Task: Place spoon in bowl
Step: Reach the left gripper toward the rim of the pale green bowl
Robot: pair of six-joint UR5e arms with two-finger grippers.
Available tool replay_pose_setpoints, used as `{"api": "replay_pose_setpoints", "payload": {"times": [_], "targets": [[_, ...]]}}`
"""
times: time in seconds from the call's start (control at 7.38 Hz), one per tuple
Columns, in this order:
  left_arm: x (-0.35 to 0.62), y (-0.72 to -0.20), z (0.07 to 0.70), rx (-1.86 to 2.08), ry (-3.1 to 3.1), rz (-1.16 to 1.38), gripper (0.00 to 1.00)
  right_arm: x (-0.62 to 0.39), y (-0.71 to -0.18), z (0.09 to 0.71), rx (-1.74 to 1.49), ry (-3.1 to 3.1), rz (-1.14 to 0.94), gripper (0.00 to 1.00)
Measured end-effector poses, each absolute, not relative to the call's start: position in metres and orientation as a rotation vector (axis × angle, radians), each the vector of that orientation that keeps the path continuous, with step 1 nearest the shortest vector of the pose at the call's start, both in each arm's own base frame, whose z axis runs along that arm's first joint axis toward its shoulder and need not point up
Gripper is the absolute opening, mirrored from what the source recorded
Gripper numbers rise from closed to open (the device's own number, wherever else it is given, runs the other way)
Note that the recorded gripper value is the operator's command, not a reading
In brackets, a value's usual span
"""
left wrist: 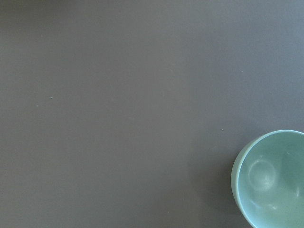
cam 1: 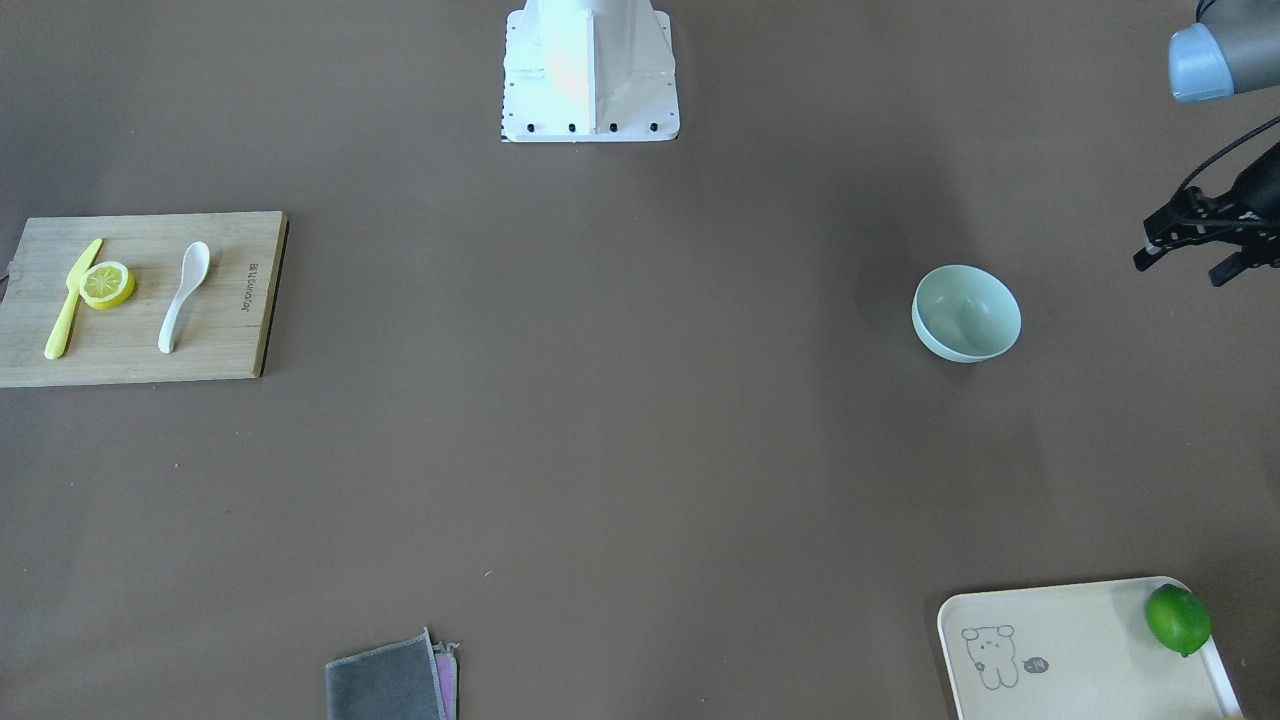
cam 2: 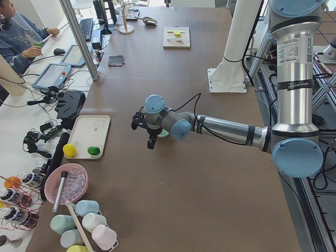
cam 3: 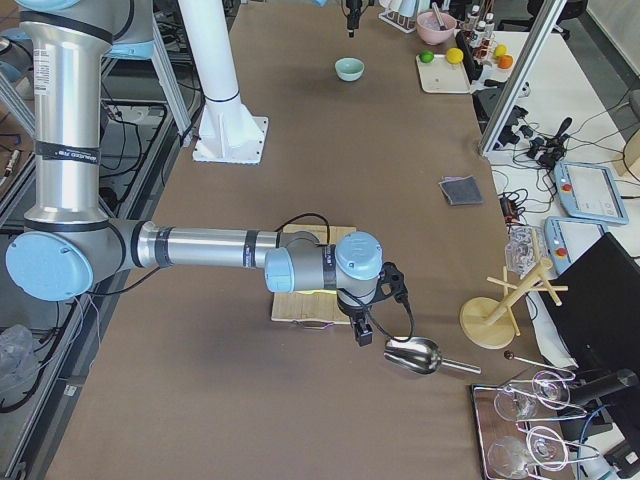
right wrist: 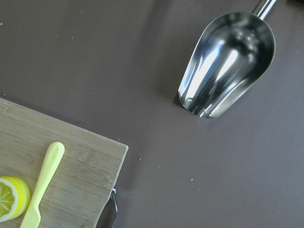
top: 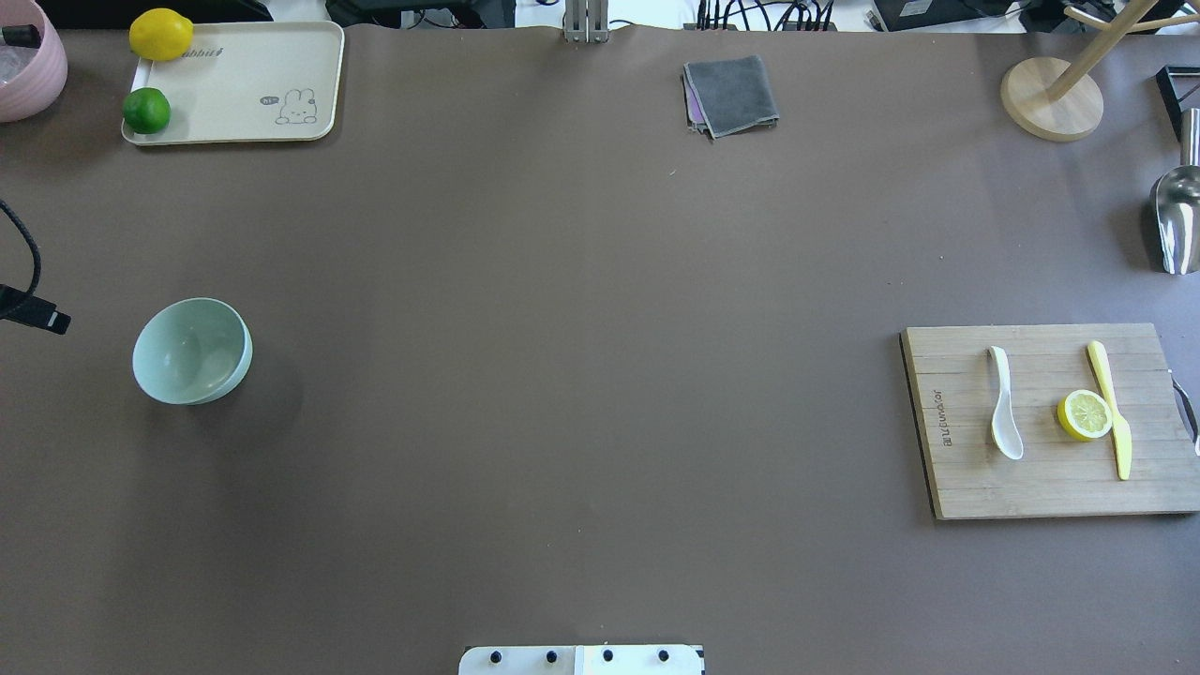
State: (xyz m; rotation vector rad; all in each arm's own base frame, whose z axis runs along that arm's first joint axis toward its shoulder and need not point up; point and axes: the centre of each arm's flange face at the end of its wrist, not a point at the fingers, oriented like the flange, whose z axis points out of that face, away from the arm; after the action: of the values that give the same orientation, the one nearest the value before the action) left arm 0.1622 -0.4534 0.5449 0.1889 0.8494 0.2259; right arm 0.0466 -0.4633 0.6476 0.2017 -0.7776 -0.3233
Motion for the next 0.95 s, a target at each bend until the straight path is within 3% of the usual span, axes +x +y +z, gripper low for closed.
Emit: {"api": "replay_pose_setpoints", "payload": {"times": [0.41, 0.68, 0.81, 0.95], "targets": [[0.215, -0.45, 0.545, 0.182, 0.872, 0.25, 0.93, 0.047, -0.461, 0.65, 0.208, -0.777, -0.326, 1.0], [0.24, -0.461, 0.544, 0.19, 0.862, 0.254, 0.8, 0.047, -0.46, 0.65, 0.208, -0.777, -0.326, 1.0], [0.249, -0.464, 0.543, 0.19, 0.86, 0.261, 0.59, 0.047, -0.46, 0.65, 0.208, -0.777, -0.326, 1.0], [0.255, -0.464, 0.544, 0.186, 0.859, 0.268, 0.22, 0.047, -0.46, 0.65, 0.208, -0.777, -0.326, 1.0]]}}
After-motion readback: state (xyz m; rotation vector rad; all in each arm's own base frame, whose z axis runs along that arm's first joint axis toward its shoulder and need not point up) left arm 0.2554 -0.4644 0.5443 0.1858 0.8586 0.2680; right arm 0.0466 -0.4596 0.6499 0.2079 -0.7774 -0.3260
